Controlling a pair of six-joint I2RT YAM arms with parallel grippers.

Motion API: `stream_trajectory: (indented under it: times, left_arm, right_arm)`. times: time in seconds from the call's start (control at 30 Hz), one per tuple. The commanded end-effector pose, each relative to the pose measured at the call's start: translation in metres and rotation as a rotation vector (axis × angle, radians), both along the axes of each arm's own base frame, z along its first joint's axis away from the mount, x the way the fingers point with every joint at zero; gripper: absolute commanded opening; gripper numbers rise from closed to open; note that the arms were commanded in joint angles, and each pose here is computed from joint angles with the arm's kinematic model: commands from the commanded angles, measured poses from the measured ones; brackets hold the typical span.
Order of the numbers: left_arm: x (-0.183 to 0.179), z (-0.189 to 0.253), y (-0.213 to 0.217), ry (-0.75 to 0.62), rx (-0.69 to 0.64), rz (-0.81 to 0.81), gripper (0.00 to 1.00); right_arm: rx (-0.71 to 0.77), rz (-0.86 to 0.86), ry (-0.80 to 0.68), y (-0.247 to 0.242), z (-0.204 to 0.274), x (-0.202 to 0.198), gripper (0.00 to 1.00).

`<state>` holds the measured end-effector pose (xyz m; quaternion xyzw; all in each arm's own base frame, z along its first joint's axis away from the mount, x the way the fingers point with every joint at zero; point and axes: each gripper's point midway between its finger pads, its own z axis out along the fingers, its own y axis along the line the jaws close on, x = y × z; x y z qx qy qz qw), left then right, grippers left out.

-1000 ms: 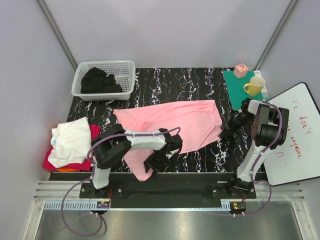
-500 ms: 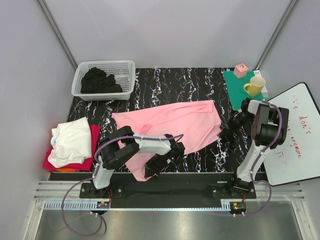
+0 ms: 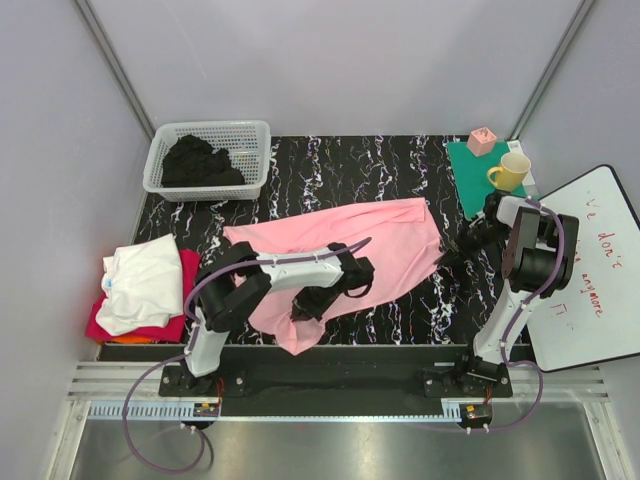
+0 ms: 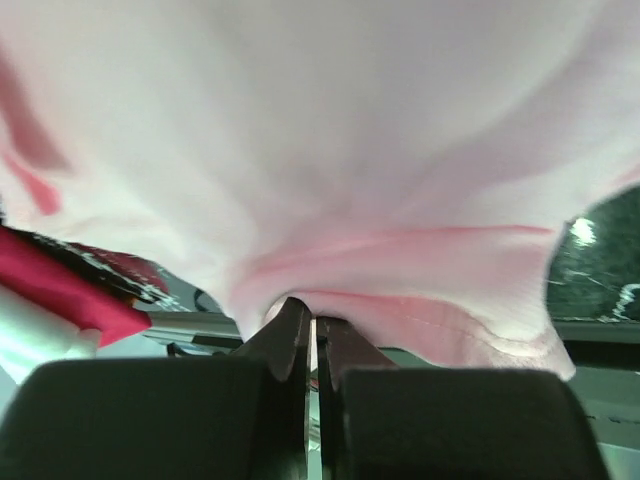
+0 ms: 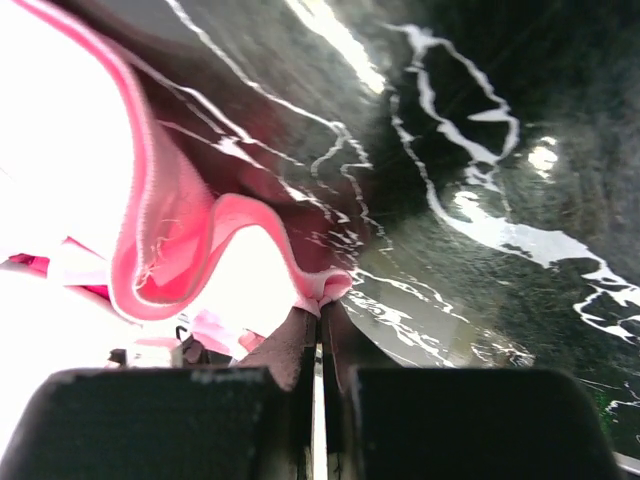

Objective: Fold and stack the t-shirts
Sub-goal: Fold the other side of the tshirt into a rectangle

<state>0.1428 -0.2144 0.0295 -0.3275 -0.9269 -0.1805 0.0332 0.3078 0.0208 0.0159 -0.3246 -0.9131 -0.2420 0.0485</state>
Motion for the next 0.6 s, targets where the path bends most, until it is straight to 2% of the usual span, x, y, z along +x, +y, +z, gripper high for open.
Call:
stream_trajectory:
  times: [0.0, 0.27, 0.57]
  left_arm:
    - [0.026, 0.032, 0.018, -0.088, 0.028, 0.025, 0.0]
    - [0.057, 0.053, 0.045, -0.142, 0.053, 0.098, 0.0]
    - [0.109, 0.087, 0.062, -0.274, 0.028, 0.175, 0.0]
  right_arm:
    - [0.027, -0.006, -0.119, 0.001, 0.03, 0.023, 0.01]
    - [0.067, -0.014, -0.201, 0.005, 0.056, 0.042, 0.0]
    - [0.105, -0.016, -0.275, 0.007, 0.071, 0.067, 0.0]
